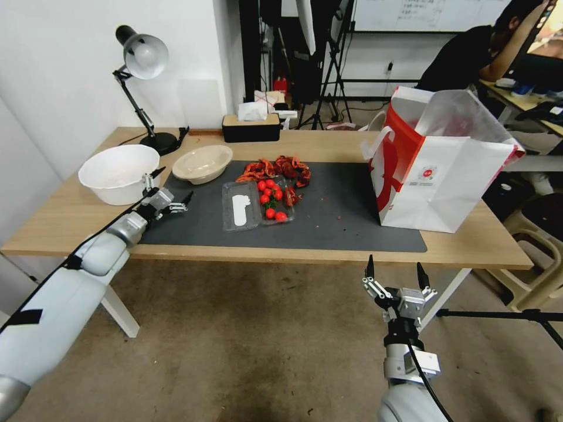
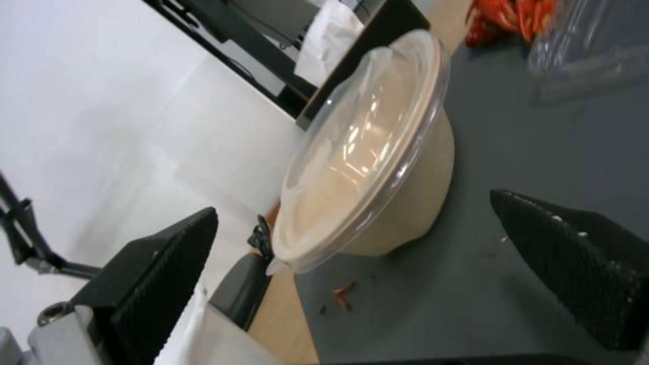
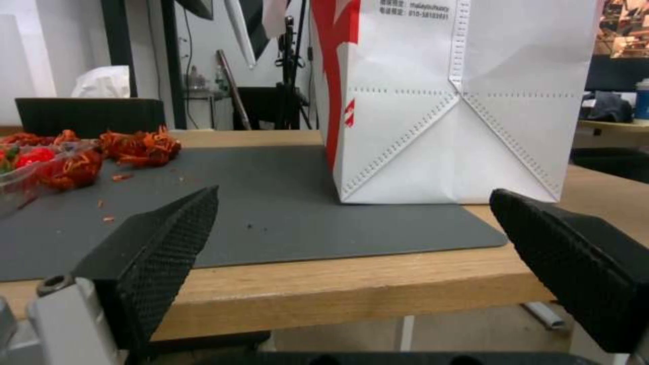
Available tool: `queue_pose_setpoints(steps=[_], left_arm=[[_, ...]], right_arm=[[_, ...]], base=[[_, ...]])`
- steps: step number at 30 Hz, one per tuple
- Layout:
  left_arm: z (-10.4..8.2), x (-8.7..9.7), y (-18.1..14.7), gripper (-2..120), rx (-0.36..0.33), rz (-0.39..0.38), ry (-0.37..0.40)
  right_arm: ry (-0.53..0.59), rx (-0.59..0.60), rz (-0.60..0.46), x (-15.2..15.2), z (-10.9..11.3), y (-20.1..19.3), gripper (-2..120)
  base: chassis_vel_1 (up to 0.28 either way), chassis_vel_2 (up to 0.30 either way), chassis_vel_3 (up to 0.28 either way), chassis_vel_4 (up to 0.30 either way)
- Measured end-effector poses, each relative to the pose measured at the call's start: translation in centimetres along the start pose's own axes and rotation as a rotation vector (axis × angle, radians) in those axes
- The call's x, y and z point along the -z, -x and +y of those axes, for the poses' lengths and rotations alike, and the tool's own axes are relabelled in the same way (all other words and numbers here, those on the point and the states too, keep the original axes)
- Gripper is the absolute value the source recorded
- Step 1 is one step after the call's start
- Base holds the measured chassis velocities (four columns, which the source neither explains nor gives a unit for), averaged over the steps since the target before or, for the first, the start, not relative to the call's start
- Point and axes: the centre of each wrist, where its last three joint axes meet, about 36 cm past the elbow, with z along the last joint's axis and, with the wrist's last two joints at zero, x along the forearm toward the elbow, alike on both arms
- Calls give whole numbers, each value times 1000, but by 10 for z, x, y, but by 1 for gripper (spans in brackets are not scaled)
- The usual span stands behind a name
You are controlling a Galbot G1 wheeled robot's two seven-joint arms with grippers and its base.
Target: Pick up the trash from the table and place it into the takeout bag.
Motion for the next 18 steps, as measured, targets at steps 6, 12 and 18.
queue_pose_setpoints(steps=[6, 12, 18], left_arm=[[10, -2, 16, 100, -33, 16, 65], [12, -3, 27, 94, -60, 29, 90], [17, -3, 36, 78, -66, 35, 103]], right_arm=[[-3, -5, 1, -1, -1, 1, 100], [-8, -10, 2, -4, -2, 2, 100], [-11, -12, 0, -6, -3, 5, 100]], base=[[0, 0, 0, 0], [0, 0, 0, 0], [0, 0, 0, 0]])
